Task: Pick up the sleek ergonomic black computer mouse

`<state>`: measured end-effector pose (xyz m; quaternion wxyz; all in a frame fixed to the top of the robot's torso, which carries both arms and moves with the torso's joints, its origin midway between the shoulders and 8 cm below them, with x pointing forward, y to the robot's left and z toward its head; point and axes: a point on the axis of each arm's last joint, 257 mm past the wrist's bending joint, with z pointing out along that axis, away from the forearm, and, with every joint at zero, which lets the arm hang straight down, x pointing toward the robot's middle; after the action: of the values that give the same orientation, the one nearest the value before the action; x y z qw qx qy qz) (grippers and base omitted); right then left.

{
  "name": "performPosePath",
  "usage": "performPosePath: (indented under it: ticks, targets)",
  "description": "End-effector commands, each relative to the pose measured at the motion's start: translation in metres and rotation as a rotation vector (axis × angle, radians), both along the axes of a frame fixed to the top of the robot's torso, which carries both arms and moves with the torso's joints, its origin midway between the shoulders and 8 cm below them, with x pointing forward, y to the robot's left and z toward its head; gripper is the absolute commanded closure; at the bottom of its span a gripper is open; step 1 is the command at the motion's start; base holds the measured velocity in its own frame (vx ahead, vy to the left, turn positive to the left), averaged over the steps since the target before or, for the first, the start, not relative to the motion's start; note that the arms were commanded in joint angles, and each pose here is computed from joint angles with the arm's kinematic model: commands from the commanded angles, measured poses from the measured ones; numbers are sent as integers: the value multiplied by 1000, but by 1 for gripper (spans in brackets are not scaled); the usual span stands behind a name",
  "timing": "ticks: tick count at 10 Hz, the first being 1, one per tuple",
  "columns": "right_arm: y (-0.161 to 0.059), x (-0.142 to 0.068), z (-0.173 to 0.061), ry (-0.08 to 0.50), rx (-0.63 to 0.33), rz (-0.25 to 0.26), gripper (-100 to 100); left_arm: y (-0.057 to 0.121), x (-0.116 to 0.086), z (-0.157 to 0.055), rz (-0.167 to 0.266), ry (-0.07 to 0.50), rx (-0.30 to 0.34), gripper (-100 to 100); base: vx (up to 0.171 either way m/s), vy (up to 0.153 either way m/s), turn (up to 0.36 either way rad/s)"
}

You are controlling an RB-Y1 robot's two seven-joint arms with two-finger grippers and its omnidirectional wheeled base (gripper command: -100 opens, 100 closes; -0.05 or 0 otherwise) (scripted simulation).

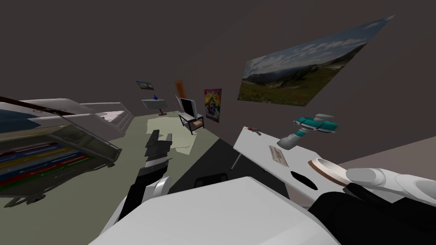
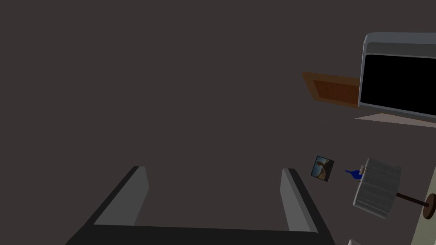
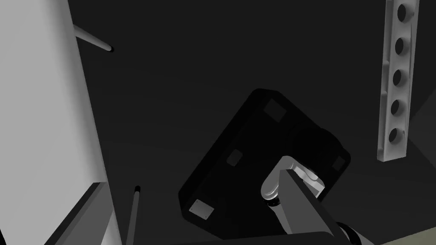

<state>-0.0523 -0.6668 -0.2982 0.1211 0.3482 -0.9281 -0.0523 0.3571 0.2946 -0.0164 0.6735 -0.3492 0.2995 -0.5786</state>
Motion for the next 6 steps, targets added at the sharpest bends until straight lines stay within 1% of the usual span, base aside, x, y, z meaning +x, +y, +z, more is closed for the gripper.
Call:
performPosePath:
  ticks: [1, 3, 4, 5, 6]
  targets:
    - [-17, 10, 7, -2, -42, 40, -100, 0, 0, 0, 0, 0, 0, 0, -28, -77, 120]
    - [-17, 10, 7, -2, -42, 40, -100, 0, 0, 0, 0, 0, 0, 0, -9, -52, 32]
    - [-27, 22, 13, -12, -69, 70, -100, 0, 0, 0, 0, 0, 0, 0, -24, -64, 117]
    - [-27, 22, 13, -12, -69, 70, -100, 0, 0, 0, 0, 0, 0, 0, -29, -72, 96]
    - [-32, 35, 15, -28, -87, 95, -100, 0, 0, 0, 0, 0, 0, 0, -43, -91, 126]
